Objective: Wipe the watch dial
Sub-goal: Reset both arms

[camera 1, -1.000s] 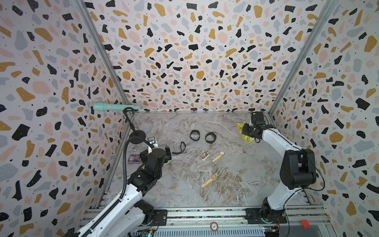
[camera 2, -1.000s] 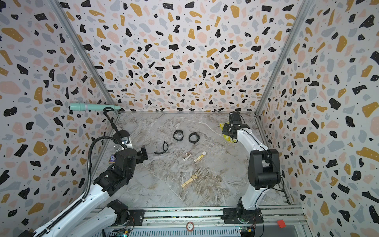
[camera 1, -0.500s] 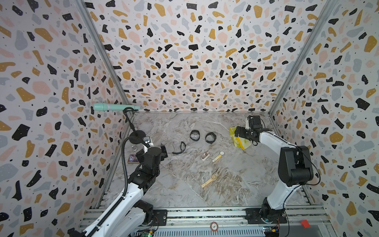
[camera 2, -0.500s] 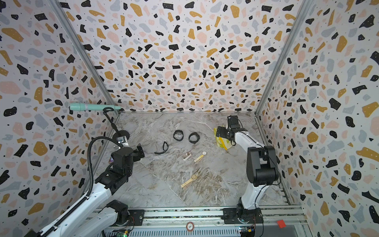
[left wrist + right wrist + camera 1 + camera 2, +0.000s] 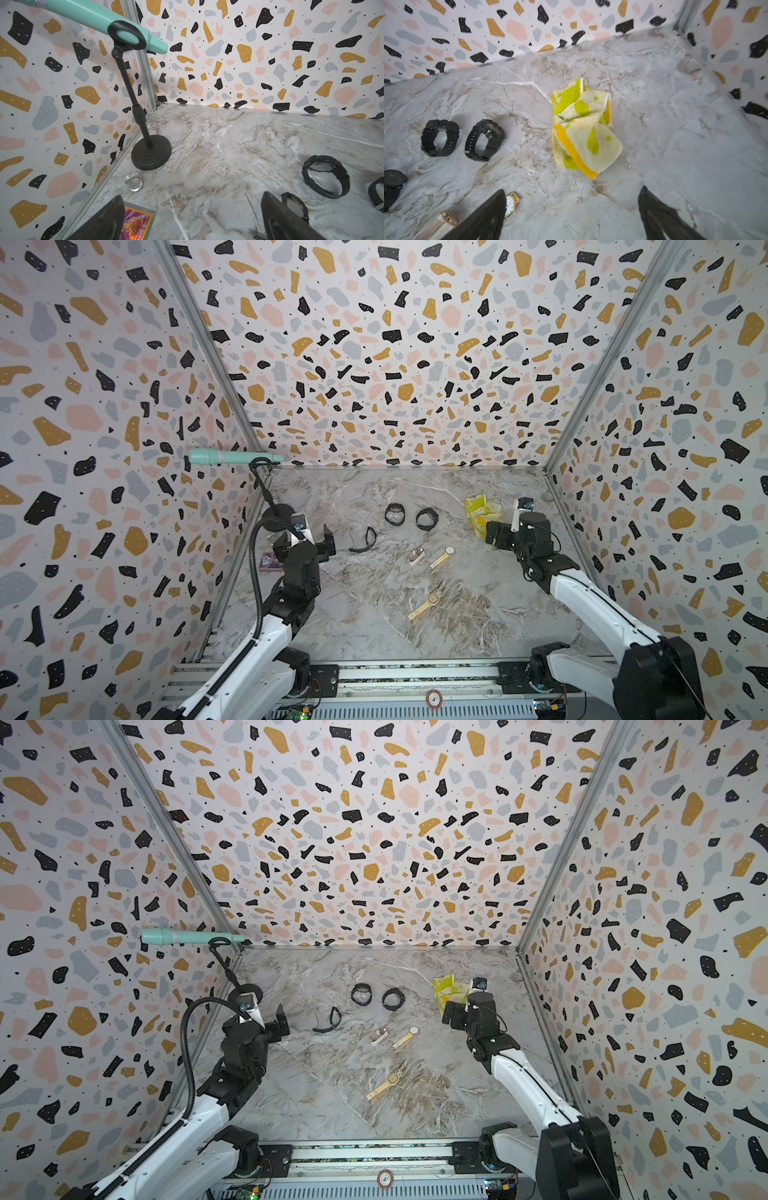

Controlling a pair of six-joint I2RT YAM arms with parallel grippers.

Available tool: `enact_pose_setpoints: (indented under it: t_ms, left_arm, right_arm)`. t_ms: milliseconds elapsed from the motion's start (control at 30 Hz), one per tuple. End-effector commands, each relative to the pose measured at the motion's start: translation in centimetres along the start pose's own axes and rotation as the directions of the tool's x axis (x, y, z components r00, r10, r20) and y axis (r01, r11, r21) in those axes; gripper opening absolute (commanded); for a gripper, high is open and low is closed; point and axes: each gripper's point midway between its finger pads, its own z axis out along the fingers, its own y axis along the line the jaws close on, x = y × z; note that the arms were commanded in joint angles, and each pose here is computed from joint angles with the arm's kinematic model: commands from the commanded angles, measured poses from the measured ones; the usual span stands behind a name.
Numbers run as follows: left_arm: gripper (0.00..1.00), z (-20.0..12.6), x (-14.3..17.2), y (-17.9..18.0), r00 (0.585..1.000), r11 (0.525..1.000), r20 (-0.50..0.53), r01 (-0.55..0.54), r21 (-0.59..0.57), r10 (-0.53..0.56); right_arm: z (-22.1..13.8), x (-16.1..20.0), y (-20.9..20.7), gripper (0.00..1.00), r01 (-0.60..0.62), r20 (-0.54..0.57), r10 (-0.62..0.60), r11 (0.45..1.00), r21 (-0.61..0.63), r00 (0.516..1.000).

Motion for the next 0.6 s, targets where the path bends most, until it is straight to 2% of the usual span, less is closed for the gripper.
enact_pose_setpoints:
  t_ms: [0, 133, 233, 400, 567]
  left_arm:
    - [1.00, -0.1, -1.9, 1.4, 0.988, 0.998, 0.151, 0.030, -0.052, -0.022]
    - [1.00, 0.6, -0.8, 1.9, 0.984, 0.994, 0.162, 0.090, -0.065, -0.078]
    - [1.00, 0.8, -0.8, 1.5, 0.975, 0.993, 0.193, 0.114, -0.014, -0.110]
    - [0.99, 2.1, 1.1, 1.6, 0.983, 0.996, 0.166, 0.087, -0.013, -0.083]
    - [0.99, 2.0, 0.8, 2.7, 0.957, 0.986, 0.239, 0.169, 0.011, -0.167]
  right_arm:
    - [-2.4, -3.2, -1.3, 0.99, 0.034, 0.247, -0.045, 0.998, 0.050, 0.968]
    - [-4.1, -2.7, -1.8, 0.99, 0.069, 0.383, -0.080, 0.997, 0.041, 0.920]
    - [-3.7, -2.5, -2.1, 0.99, 0.085, 0.371, -0.093, 0.996, 0.037, 0.924]
    - [-2.4, -1.4, -4.1, 0.99, 0.053, 0.377, -0.090, 0.993, 0.107, 0.922]
    - [-1.1, 0.2, -6.0, 0.99, 0.058, 0.372, -0.123, 0.982, 0.180, 0.920]
